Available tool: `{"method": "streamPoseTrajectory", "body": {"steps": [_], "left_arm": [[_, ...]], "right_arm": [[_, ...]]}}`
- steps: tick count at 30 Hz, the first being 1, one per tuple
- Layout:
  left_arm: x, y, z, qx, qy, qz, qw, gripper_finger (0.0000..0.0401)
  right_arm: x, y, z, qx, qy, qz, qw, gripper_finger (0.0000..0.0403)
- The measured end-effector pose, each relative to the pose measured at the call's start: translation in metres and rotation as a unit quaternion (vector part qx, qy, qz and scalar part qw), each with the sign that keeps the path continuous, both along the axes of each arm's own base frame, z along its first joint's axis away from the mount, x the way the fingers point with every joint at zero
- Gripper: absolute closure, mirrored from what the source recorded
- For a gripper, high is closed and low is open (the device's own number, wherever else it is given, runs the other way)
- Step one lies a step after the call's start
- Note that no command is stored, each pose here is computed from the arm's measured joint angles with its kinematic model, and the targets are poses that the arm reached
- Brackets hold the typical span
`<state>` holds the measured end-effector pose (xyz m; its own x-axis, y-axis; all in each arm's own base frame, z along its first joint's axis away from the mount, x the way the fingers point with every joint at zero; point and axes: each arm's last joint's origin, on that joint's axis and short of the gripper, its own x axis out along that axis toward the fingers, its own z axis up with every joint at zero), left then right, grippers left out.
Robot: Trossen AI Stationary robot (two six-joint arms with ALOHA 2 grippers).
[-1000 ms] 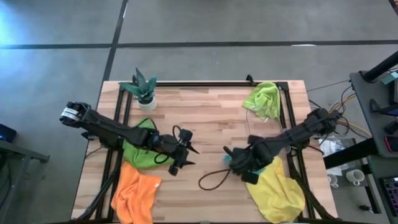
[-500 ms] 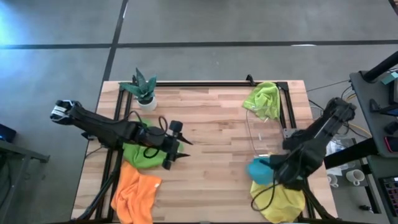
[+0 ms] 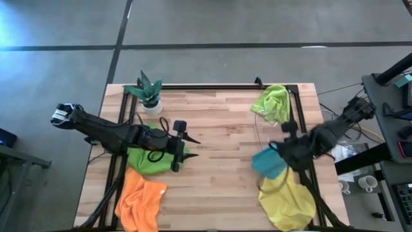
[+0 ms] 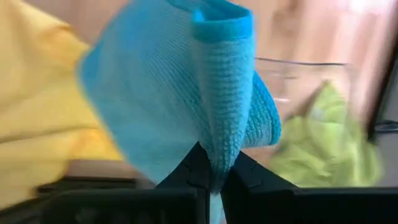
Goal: Fold microfiber towels
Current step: Put the blue microfiber cloth into the transparent bin
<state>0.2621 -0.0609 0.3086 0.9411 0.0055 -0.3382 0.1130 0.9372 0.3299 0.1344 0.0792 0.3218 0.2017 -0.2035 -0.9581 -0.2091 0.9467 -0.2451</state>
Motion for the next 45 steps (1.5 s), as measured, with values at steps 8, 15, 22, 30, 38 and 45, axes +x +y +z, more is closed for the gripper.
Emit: {"method": "streamPoseTrajectory", "body": {"steps": [8,15,22,30,38,45], "left_arm": [[0.000,0.001,-0.001,0.001,0.004,0.001,1.000,0.0206],[-0.001,0.001,-0.004,-0.012,0.014,0.007,1.000,0.0206],[-0.002,0.001,-0.006,-0.016,0.021,0.009,1.000,0.0206],[-0.002,0.001,-0.007,-0.017,0.022,0.010,1.000,0.0206],[-0.002,0.001,-0.007,-0.016,0.024,0.010,1.000,0.0206],[-0.003,0.002,-0.008,-0.015,0.033,0.012,0.999,0.0206]], "right_arm": [[0.021,-0.060,0.006,-0.039,0.040,0.007,0.998,0.0390],[0.028,-0.110,-0.025,-0.020,0.169,0.062,0.984,0.0390],[0.048,-0.127,-0.091,-0.010,0.284,0.136,0.949,0.0390],[0.069,-0.135,-0.133,-0.065,0.305,0.219,0.925,0.0391],[0.075,-0.139,-0.138,-0.116,0.325,0.238,0.908,0.0391],[0.049,-0.153,-0.106,-0.101,0.306,0.184,0.928,0.0391]]}}
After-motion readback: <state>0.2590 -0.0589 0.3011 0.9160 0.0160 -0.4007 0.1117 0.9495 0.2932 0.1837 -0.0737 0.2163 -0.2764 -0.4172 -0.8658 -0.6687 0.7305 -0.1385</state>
